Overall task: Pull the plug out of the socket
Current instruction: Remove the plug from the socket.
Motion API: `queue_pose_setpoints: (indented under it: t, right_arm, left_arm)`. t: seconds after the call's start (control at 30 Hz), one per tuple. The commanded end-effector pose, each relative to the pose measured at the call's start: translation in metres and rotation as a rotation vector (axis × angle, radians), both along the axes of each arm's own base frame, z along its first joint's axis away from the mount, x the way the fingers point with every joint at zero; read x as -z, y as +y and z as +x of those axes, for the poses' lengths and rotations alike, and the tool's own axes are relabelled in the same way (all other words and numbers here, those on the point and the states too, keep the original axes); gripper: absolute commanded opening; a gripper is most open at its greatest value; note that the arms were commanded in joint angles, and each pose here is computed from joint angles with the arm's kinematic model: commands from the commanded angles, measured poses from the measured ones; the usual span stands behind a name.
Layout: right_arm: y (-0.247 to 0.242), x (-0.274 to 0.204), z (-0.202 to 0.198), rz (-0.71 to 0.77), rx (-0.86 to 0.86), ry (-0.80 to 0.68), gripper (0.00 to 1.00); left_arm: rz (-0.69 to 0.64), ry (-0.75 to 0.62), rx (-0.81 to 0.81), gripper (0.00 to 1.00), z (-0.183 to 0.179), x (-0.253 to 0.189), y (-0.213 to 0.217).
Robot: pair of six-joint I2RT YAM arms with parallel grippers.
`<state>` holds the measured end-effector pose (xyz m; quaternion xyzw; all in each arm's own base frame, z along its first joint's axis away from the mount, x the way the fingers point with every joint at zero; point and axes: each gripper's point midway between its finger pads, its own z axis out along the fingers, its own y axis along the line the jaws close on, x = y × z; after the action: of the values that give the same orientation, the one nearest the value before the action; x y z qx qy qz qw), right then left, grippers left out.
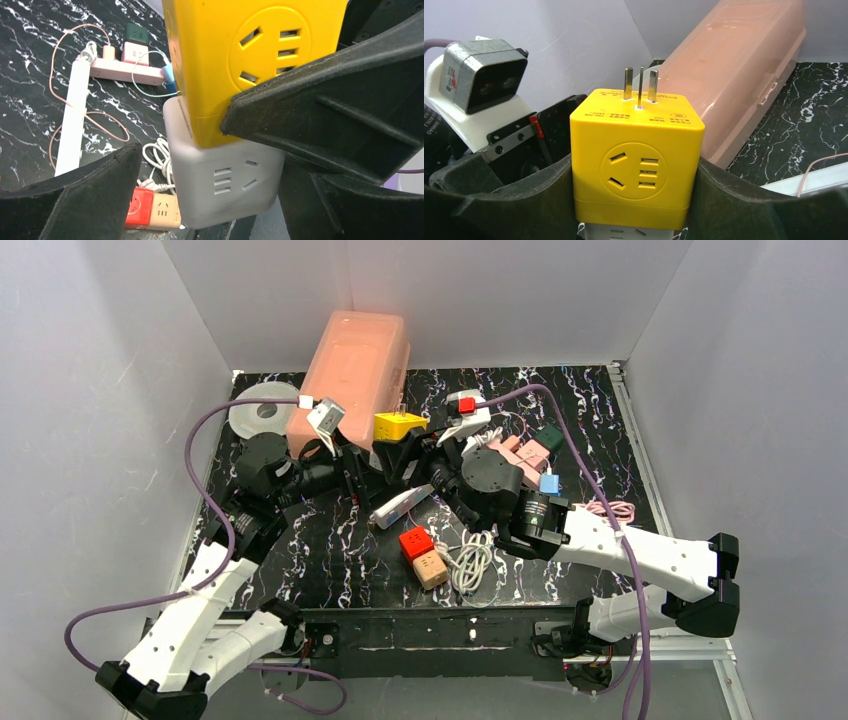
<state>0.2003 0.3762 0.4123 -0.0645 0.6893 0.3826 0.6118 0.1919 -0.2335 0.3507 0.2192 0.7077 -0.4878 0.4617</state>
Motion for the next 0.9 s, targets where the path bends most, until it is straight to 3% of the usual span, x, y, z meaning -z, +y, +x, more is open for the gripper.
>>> queue_pose_setpoints:
  t: [0.0,0.07,0.17,0.3,0.37,0.43,0.5,0.53,0.63,0.87]
  right_arm:
    - [-0.004,-0.064,-0.011,0.219,-0.025,-0.046,0.01]
    - [-0.004,-0.066,-0.013,0.231,-0.021,-0.050,0.01]
    - [-0.003,-0.064,-0.015,0.238,-0.029,-0.056,0.01]
    - [0.002,-0.057,-0.021,0.220,-0.066,-0.038,0.01]
    - [-0.001,-0.050,-0.023,0.217,-0.071,-0.020,0.01]
    - [-0.007,-0.042,-0.024,0.217,-0.068,0.003,0.02]
    - [-0.013,-0.032,-0.027,0.199,-0.074,0.031,0.16]
    - [-0.015,-0.026,-0.031,0.185,-0.088,0.049,0.33]
    - [-0.022,-0.014,-0.043,0.133,-0.146,0.091,0.68]
    - [-0.041,0.025,-0.082,-0.116,-0.335,0.231,0.81]
  left_arm:
    - [-0.027,-0.083,0.011,1.00,0.002,-0.017,-0.005]
    - [-0.020,-0.084,0.019,0.96,0.001,-0.014,-0.006]
    - [-0.009,-0.094,0.014,0.80,0.001,-0.013,-0.005]
    - [0.021,-0.124,-0.034,0.42,0.009,-0.015,0.000]
    - [0.036,-0.150,-0.051,0.28,0.011,-0.020,0.003]
    - [0.056,-0.177,-0.047,0.24,0.009,-0.021,0.006]
    - [0.078,-0.206,-0.041,0.22,0.007,-0.021,0.008]
    - [0.099,-0.243,-0.028,0.21,0.005,-0.021,0.009]
    - [0.152,-0.319,-0.015,0.17,0.002,-0.022,0.015]
    - [0.293,-0.544,0.030,0.16,-0.004,-0.027,0.028]
